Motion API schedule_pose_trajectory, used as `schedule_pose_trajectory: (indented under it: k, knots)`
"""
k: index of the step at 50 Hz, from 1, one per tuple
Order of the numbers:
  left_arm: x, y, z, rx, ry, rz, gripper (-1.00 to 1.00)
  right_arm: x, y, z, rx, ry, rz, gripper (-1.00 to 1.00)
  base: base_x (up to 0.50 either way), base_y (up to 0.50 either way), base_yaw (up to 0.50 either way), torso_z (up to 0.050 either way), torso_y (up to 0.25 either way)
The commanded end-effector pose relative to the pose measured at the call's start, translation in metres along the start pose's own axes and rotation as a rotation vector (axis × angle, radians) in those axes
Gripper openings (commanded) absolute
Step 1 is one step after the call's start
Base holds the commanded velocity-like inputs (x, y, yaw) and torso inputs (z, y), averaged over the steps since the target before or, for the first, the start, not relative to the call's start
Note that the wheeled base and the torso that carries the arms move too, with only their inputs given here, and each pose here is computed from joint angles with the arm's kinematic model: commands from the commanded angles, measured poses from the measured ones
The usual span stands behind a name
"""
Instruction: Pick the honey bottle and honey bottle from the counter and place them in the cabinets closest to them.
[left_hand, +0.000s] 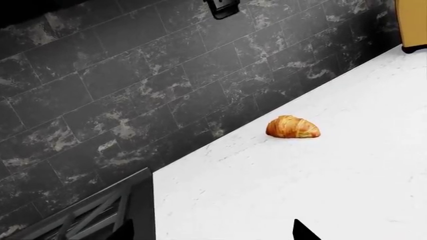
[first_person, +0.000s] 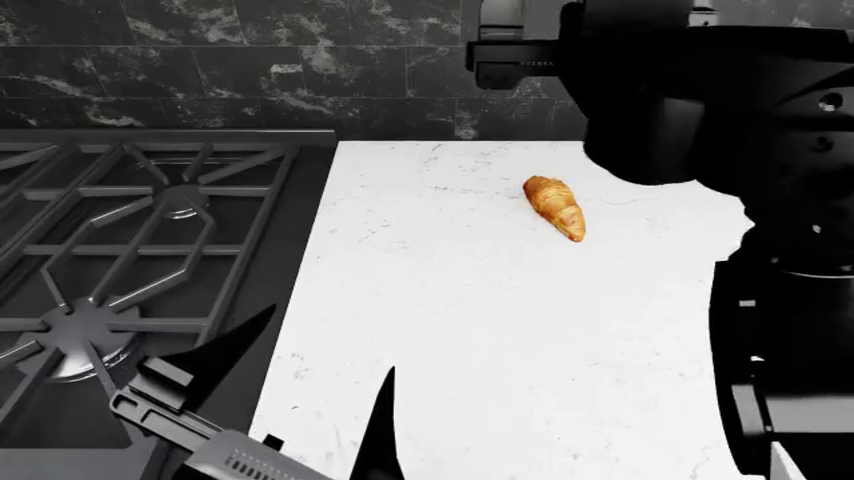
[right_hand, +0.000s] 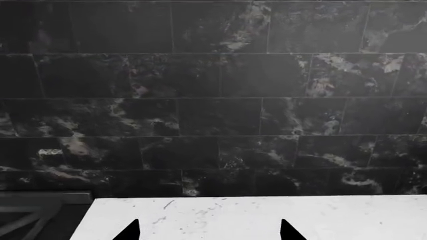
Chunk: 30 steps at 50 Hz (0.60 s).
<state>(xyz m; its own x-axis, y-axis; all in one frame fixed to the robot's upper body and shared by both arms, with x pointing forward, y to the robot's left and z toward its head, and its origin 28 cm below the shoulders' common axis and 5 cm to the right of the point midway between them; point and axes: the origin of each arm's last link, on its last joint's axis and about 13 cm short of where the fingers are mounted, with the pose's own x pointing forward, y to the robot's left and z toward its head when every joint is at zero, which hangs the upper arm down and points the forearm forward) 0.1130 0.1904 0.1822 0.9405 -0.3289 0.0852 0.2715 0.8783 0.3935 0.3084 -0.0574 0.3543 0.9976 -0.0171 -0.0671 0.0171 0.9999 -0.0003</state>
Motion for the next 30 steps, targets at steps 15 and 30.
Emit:
schedule_pose_trajectory:
  k: [15, 30]
  knots:
    - [-0.001, -0.002, -0.001, -0.003, 0.000, -0.002, 1.00, 0.025, 0.003, -0.039, 0.158, 0.169, 0.056, 1.00, 0.00, 0.00, 0.00, 0.000, 0.000]
    - [-0.001, -0.002, -0.001, -0.008, -0.003, -0.002, 1.00, 0.022, 0.014, -0.068, 0.127, 0.171, 0.104, 1.00, 0.00, 0.00, 0.00, 0.000, 0.000]
